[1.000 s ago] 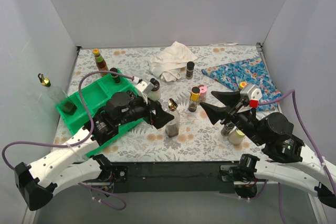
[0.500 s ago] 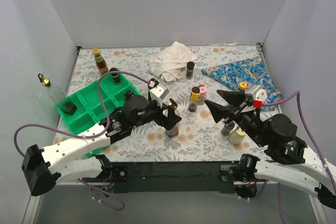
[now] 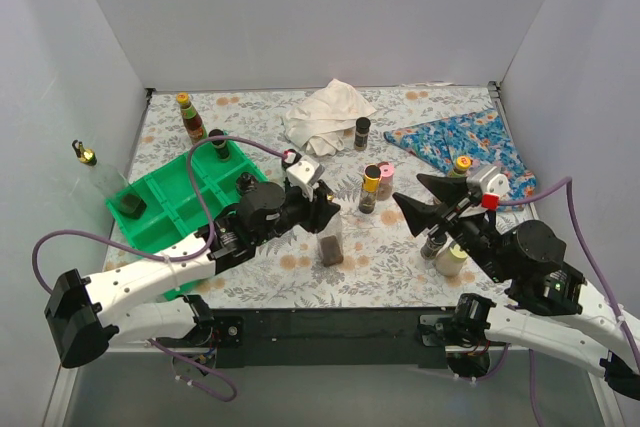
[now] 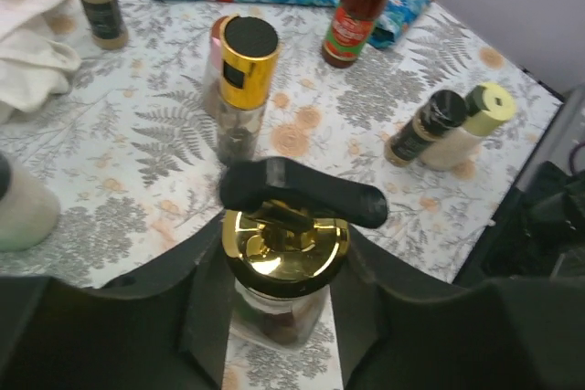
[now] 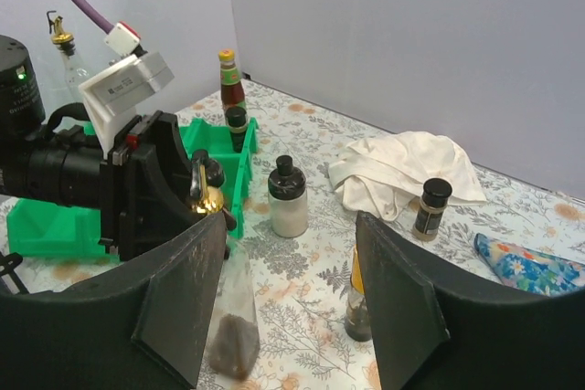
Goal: Organize the condiment bottles
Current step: Pick up the bottle from the center of the board.
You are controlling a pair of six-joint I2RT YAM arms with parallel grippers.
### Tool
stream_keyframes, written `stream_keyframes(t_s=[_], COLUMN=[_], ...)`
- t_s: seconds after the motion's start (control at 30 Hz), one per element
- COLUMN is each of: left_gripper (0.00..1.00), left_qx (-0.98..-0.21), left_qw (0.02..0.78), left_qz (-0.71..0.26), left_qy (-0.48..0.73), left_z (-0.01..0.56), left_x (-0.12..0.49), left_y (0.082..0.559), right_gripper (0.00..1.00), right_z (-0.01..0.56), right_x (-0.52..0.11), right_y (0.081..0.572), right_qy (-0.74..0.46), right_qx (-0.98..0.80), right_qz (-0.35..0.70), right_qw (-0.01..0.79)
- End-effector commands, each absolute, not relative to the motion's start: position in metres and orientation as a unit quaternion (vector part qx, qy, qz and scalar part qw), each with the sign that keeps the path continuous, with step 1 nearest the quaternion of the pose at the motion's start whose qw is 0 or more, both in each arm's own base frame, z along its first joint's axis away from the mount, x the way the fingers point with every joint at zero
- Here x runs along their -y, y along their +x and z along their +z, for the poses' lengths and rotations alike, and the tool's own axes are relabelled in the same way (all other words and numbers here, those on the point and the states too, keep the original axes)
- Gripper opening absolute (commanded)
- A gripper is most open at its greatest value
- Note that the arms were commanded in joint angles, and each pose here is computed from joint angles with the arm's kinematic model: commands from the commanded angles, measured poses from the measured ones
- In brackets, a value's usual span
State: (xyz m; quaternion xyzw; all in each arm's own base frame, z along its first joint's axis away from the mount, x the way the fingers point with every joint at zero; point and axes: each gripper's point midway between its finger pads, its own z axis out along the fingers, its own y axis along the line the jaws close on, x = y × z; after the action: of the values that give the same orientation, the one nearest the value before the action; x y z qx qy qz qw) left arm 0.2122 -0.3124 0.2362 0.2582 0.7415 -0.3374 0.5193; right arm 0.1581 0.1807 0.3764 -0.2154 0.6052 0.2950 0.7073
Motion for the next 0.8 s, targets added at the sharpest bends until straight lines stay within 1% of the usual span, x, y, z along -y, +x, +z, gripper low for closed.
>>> stream_keyframes(t_s=[0.0, 0.07, 0.1, 0.13, 0.2, 0.23, 0.3, 0.33, 0.5, 0.63, 0.67, 0.77], left_gripper=[0.23, 0.13, 0.03, 0.00, 0.00, 0.00, 0.00, 0.00, 0.00, 0.00, 0.00, 0.00], left_qx=[-0.720, -0.717, -0.717, -0.714, -0.732, -0.728, -0.738, -0.734, -0.744, -0.742, -0.737, -0.731], left_qw=[0.551, 0.557, 0.561, 0.564, 0.555, 0.562, 0.560, 0.573, 0.606, 0.642, 0.657, 0.676], left_qz=[-0.355, -0.358, -0.357, -0.362, -0.344, -0.346, -0.333, -0.328, -0.271, -0.191, -0.159, -0.081], left_qy=[0.229, 0.218, 0.211, 0.203, 0.193, 0.184, 0.176, 0.159, 0.083, 0.016, -0.019, -0.058], left_z=[0.268, 0.277, 0.285, 0.293, 0.291, 0.305, 0.308, 0.323, 0.347, 0.365, 0.376, 0.387], left_x=[0.309, 0.306, 0.305, 0.305, 0.300, 0.298, 0.294, 0.289, 0.255, 0.217, 0.200, 0.170], left_y=[0.214, 0.215, 0.216, 0.217, 0.220, 0.222, 0.224, 0.228, 0.245, 0.262, 0.268, 0.275], right_gripper=[0.67, 0.67, 0.67, 0.67, 0.67, 0.67, 0.67, 0.67, 0.67, 0.67, 0.67, 0.67], right_z=[0.382, 0.382, 0.382, 0.382, 0.383, 0.383, 0.384, 0.384, 0.382, 0.386, 0.385, 0.386], right_x=[-0.173, -0.172, -0.172, -0.172, -0.172, -0.171, -0.171, -0.171, -0.170, -0.165, -0.164, -0.160], right_y=[0.159, 0.159, 0.158, 0.159, 0.158, 0.158, 0.157, 0.157, 0.155, 0.152, 0.152, 0.151], right_qy=[-0.199, -0.198, -0.197, -0.197, -0.196, -0.194, -0.193, -0.193, -0.195, -0.186, -0.185, -0.182], right_qx=[-0.598, -0.597, -0.597, -0.597, -0.596, -0.597, -0.596, -0.596, -0.599, -0.598, -0.599, -0.598], right_qz=[0.293, 0.294, 0.296, 0.296, 0.298, 0.298, 0.303, 0.303, 0.304, 0.314, 0.313, 0.314], right_qw=[0.719, 0.720, 0.719, 0.719, 0.719, 0.719, 0.719, 0.718, 0.715, 0.713, 0.713, 0.715])
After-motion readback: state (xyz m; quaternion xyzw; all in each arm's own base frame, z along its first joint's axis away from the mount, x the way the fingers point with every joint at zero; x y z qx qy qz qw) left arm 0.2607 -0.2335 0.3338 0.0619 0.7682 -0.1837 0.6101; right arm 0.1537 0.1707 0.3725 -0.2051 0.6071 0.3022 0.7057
